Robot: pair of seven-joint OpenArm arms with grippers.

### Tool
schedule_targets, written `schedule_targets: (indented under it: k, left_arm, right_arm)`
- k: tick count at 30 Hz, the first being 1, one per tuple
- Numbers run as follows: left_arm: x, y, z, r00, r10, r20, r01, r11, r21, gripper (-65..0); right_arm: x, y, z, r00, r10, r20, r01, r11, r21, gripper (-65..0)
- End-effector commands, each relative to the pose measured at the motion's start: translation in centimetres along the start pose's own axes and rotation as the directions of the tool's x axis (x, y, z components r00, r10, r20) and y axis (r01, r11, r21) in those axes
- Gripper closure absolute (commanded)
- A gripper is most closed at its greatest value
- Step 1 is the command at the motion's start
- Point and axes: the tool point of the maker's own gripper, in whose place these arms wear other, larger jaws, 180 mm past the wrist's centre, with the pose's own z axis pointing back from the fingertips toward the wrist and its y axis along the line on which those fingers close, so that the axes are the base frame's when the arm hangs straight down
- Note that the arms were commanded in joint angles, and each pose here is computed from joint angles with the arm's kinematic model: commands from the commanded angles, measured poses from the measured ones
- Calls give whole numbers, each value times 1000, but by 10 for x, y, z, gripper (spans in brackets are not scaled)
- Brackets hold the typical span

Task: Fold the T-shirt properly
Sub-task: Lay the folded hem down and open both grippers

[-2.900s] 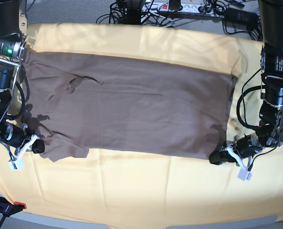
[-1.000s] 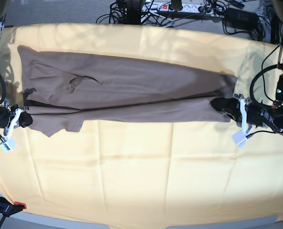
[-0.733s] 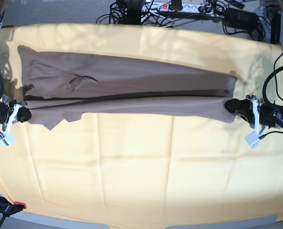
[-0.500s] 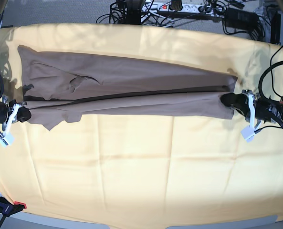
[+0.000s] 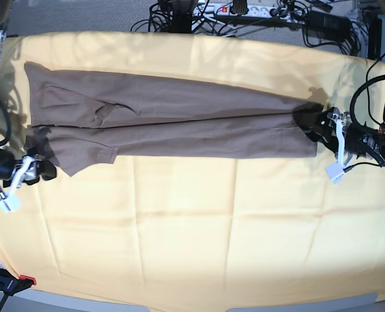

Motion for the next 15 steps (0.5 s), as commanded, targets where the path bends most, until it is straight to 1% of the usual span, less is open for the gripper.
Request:
schedule_targets:
  k: [1, 4, 6, 9, 11, 13, 15]
  left_arm:
    - [11, 2, 14, 999, -26, 30, 25, 999, 21, -358]
    - [11, 2, 14, 999, -25, 30, 25, 999, 21, -358]
    - [11, 2, 15, 999, -25, 29, 25, 999, 21, -358]
    - [11, 2, 15, 999, -25, 29, 24, 999, 21, -358]
    - [11, 2, 15, 999, -25, 29, 24, 999, 21, -358]
    - [11, 2, 14, 999, -25, 30, 24, 999, 21, -358]
    - [12, 2, 14, 999, -25, 31, 25, 999, 20, -358]
  right_arm:
    - [20, -3, 5, 998, 28, 57, -27, 999, -21, -405]
    - [8, 3, -14, 999, 49, 7, -48, 998, -41, -405]
    - [4, 5, -21, 998, 56, 10, -55, 997, -50, -405]
    - [-10, 0, -28, 996, 90, -19, -91, 991, -100, -405]
    - [-17, -1, -32, 996, 85, -23, -87, 989, -121, -405]
    - [-21, 3, -33, 997, 69, -17, -71, 992, -103, -405]
    - [-23, 10, -34, 998, 59, -7, -60, 996, -65, -404]
